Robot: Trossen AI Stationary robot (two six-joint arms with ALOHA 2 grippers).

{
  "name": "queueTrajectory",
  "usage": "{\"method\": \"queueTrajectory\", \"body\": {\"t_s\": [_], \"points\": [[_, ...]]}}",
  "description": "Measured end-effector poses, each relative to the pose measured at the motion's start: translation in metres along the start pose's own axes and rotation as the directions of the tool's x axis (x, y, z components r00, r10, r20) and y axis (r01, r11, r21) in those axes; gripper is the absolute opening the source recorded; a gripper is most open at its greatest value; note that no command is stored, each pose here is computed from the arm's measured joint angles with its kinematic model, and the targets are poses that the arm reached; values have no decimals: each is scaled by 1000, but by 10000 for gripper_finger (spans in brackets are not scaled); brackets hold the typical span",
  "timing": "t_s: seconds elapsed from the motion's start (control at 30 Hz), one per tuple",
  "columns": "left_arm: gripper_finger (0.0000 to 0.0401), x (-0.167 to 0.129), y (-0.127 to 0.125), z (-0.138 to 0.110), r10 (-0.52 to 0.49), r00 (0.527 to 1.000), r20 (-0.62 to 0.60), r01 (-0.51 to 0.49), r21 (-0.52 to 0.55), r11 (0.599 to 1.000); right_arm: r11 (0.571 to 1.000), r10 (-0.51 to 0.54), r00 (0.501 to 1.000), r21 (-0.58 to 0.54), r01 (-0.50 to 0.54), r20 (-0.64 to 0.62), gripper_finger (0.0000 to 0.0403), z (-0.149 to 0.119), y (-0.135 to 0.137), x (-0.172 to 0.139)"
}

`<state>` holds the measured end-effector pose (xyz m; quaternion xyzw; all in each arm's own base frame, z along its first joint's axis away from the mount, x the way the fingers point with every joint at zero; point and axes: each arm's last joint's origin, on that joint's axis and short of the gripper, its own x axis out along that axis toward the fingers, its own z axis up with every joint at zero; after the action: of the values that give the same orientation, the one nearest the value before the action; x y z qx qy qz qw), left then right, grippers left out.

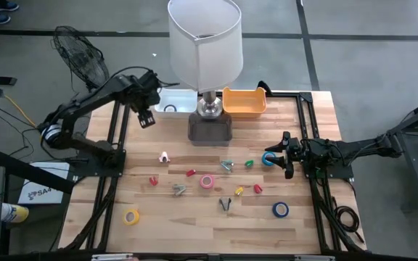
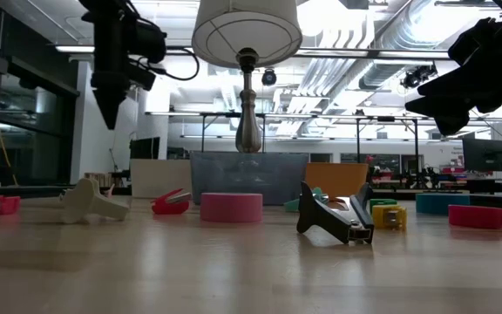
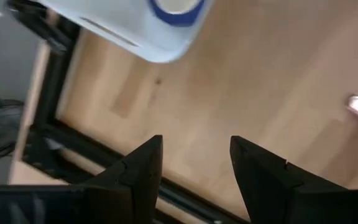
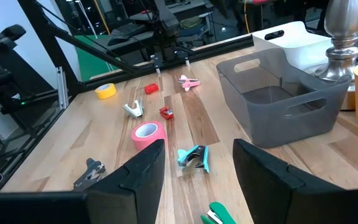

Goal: Pick and place Stapler, Stapler remover, tape
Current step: Put the yellow tape into the white bin

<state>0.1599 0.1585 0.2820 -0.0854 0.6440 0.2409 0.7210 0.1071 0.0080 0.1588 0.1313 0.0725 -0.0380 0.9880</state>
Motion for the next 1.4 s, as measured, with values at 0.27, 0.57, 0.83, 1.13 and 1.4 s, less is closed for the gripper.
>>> {"method": "queueTrajectory", "body": {"t_s": [0.27,0.57,0.83,1.13,1.4], "points": [[183,0,-43,-22,-107,994,18,106,35,994,1000,0,1000,0,0,0,181,0,0,0],[183,7,-93,-39,-195,981,-20,196,40,980,1000,0,1000,0,0,0,181,0,0,0],[183,2,-128,-38,-235,971,49,218,231,948,1000,0,1000,0,0,0,181,0,0,0],[183,-5,-163,-55,-280,960,-22,264,406,875,1000,0,1000,0,0,0,181,0,0,0],[183,-13,-190,-79,-292,951,-102,307,437,846,1000,0,1000,0,0,0,181,0,0,0]]}}
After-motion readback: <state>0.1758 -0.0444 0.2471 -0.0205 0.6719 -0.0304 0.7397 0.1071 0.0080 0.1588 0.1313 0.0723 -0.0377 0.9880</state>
